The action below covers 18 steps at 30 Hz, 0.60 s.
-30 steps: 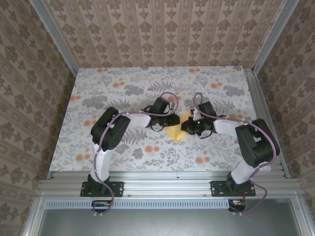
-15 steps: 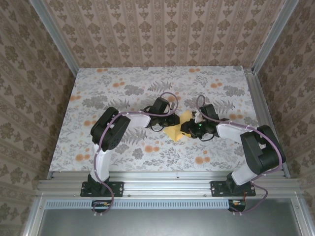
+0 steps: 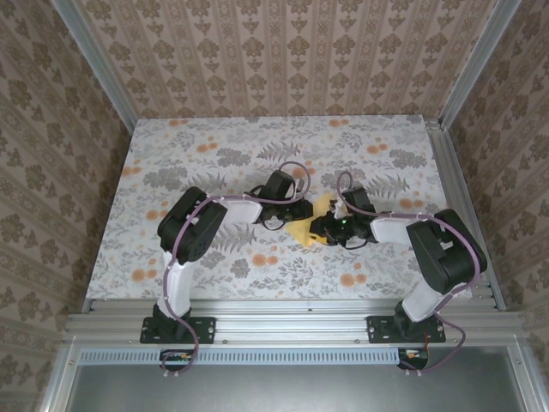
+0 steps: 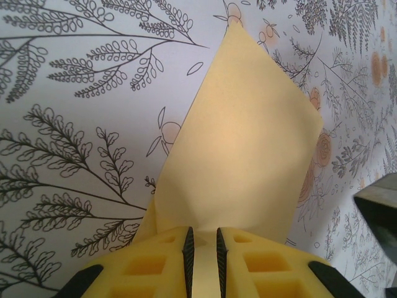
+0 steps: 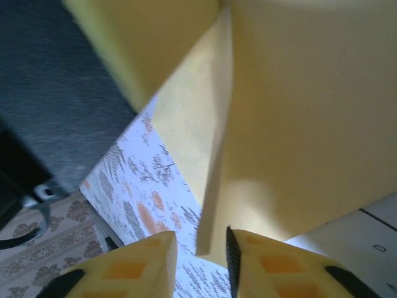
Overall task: Fold a paper plane with a square sheet of paper (pick it up from the middle)
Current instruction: Fold the triangle a second time at the center of the table.
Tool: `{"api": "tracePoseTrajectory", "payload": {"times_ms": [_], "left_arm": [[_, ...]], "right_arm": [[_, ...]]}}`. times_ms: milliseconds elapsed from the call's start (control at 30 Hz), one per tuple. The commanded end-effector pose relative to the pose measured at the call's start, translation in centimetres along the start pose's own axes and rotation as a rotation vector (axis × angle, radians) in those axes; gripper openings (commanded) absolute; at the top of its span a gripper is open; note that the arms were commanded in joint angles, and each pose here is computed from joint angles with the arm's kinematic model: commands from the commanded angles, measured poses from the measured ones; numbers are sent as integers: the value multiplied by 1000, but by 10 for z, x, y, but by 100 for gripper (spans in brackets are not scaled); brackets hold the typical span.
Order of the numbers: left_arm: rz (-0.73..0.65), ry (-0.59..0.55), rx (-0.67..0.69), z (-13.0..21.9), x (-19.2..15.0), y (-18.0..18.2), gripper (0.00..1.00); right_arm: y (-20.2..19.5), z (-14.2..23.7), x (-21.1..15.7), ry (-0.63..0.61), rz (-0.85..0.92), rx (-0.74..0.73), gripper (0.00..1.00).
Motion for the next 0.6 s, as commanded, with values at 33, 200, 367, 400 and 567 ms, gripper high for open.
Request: {"api": "tracePoseTrajectory", "payload": {"times_ms": [33,200,367,400,567], "left_arm": [[96,108,223,-10,-39,78,21],[93,116,231,-10,-41,81,21],[93,121,238,-10,-44,85,21],[94,121,240,-10,-44,86,21],[94,125,246,-11,-45,88,21]], "right_arm": [[0,-2,3,13,25,-21,22],[-12,0,2,20,37,-72,10],[-21,-1,1,40,56,-118,6],[-23,-1,1,42,57,-125,5],[-32,1,0,57,78,-171,4]]}}
Point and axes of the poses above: each hand's point on the last joint's axis, 136 mm out from that joint toward the fingers, its own z axis back along the fingers, its own y axis along the line the jaws close on, x = y × z, the point moved 1 cm from there along z, back along the fingers, and after that the axes turned 13 degrees about z, right-handed, at the moved point
